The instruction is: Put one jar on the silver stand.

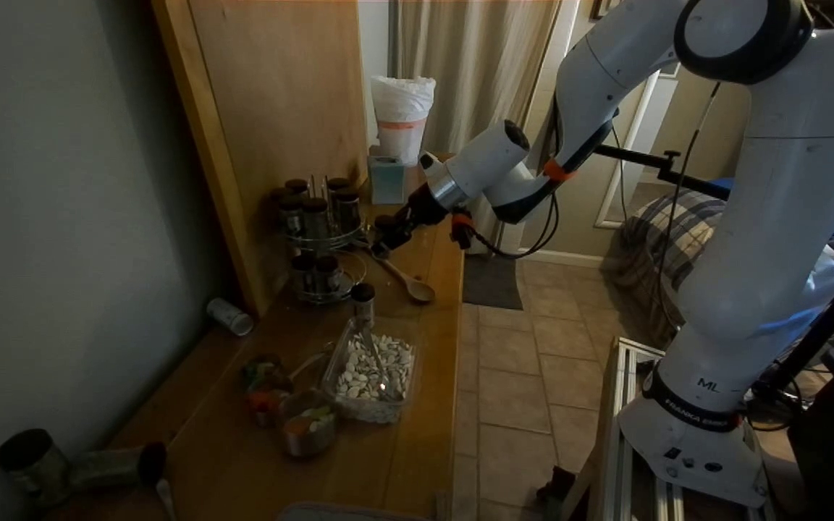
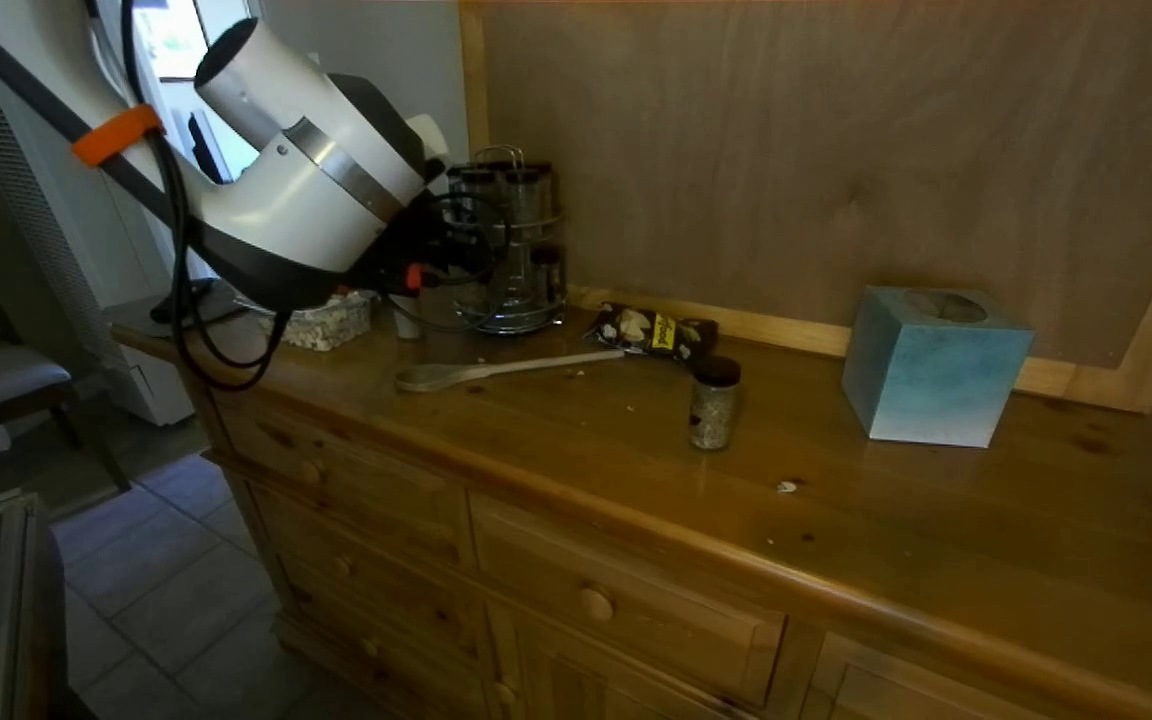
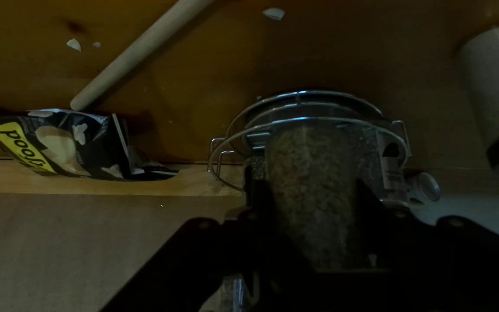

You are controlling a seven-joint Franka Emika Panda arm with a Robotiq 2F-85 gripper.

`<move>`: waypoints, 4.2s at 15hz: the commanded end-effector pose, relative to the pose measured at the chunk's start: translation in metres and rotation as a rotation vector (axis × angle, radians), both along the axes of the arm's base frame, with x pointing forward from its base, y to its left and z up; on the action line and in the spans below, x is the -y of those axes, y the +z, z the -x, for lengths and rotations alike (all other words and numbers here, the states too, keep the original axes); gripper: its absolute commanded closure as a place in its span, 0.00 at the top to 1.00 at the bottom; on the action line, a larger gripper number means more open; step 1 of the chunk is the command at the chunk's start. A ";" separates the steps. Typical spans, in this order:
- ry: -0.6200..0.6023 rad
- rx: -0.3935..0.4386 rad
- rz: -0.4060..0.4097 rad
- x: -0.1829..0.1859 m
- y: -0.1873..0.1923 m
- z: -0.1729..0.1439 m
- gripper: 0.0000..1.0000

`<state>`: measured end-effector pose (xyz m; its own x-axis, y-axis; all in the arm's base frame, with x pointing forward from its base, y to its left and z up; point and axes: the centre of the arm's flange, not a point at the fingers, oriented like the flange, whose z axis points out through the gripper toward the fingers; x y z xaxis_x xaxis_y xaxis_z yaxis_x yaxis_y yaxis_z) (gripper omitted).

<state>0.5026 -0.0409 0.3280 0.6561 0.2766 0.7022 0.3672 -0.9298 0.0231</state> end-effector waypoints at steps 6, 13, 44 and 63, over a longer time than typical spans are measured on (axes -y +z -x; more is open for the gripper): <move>0.000 0.000 0.000 0.000 0.000 0.000 0.48; 0.000 0.000 0.000 0.000 0.000 0.000 0.48; 0.030 0.014 -0.060 -0.015 -0.020 -0.015 0.23; 0.038 0.098 -0.170 0.008 -0.064 -0.021 0.23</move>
